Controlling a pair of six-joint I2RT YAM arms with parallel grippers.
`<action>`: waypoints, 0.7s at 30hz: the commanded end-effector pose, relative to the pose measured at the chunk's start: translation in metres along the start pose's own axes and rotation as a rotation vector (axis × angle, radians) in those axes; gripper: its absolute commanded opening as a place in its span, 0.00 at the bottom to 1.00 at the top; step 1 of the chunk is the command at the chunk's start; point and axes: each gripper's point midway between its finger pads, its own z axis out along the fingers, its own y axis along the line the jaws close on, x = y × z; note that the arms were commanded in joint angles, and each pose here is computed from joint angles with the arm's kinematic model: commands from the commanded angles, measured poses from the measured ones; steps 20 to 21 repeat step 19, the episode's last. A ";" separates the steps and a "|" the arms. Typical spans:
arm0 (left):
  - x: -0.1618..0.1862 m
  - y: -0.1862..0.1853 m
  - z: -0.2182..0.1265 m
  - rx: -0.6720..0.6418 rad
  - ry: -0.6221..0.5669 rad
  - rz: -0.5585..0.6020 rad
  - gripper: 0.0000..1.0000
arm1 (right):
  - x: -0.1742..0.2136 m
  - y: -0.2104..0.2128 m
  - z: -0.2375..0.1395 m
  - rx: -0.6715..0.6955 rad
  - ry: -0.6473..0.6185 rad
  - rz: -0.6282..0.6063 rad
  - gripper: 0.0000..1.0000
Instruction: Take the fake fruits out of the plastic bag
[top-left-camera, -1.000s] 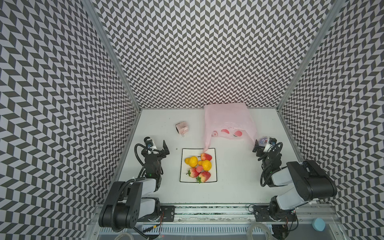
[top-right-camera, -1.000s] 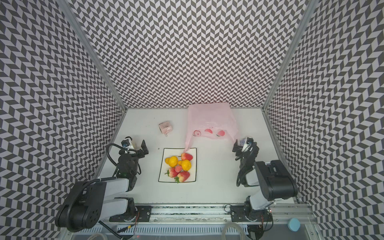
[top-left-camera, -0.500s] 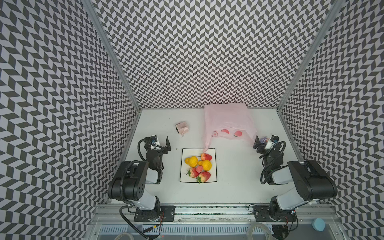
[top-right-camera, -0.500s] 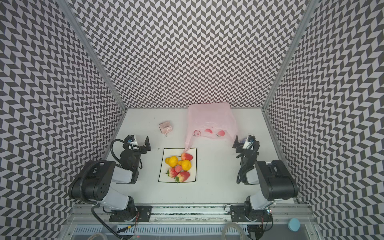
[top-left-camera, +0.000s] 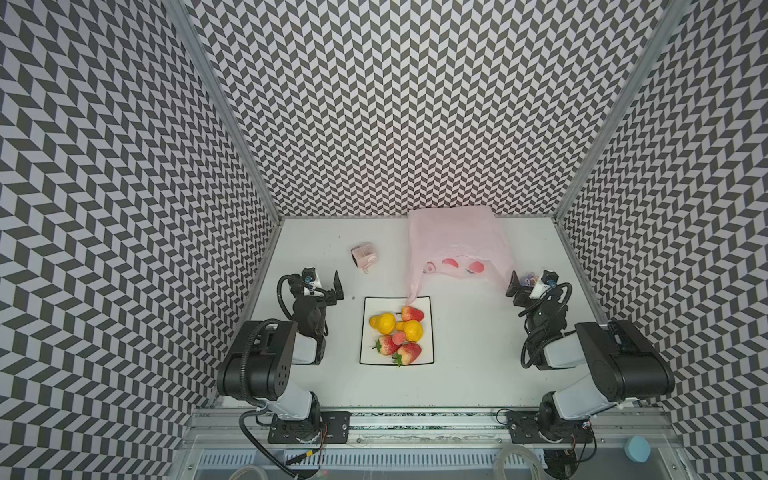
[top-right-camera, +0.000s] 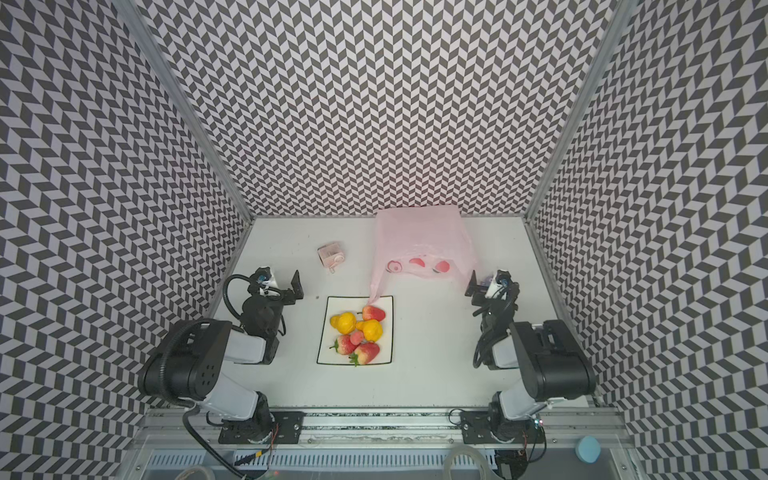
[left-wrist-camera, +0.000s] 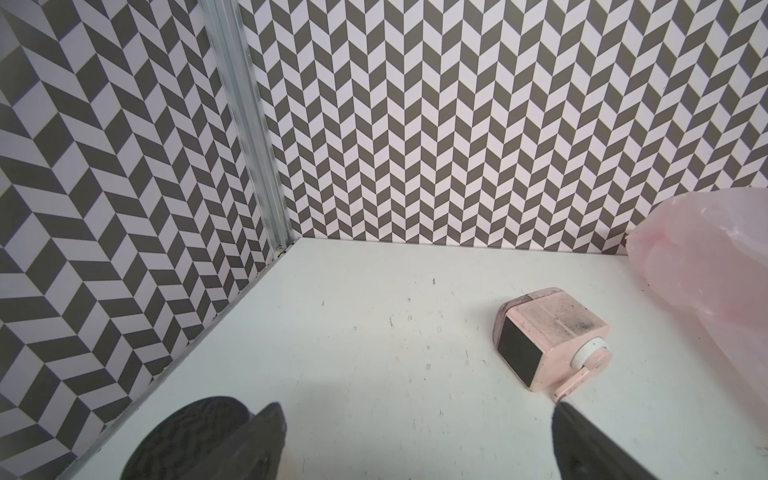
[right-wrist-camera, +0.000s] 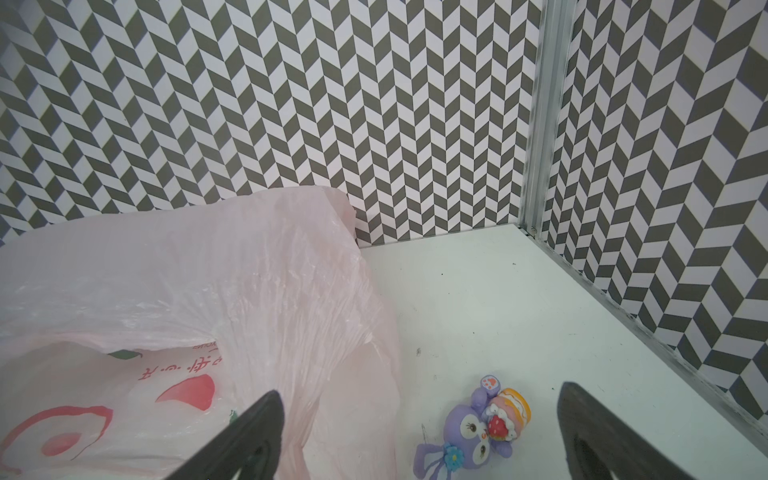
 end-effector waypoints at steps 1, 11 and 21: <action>-0.006 -0.001 -0.002 0.008 -0.024 0.011 1.00 | -0.011 0.001 -0.001 -0.010 -0.049 0.009 1.00; -0.006 0.013 -0.003 -0.072 -0.027 -0.014 1.00 | -0.006 0.007 0.004 -0.031 -0.024 -0.017 1.00; -0.006 0.013 -0.003 -0.073 -0.028 -0.016 1.00 | -0.009 0.007 0.002 -0.034 -0.034 -0.016 1.00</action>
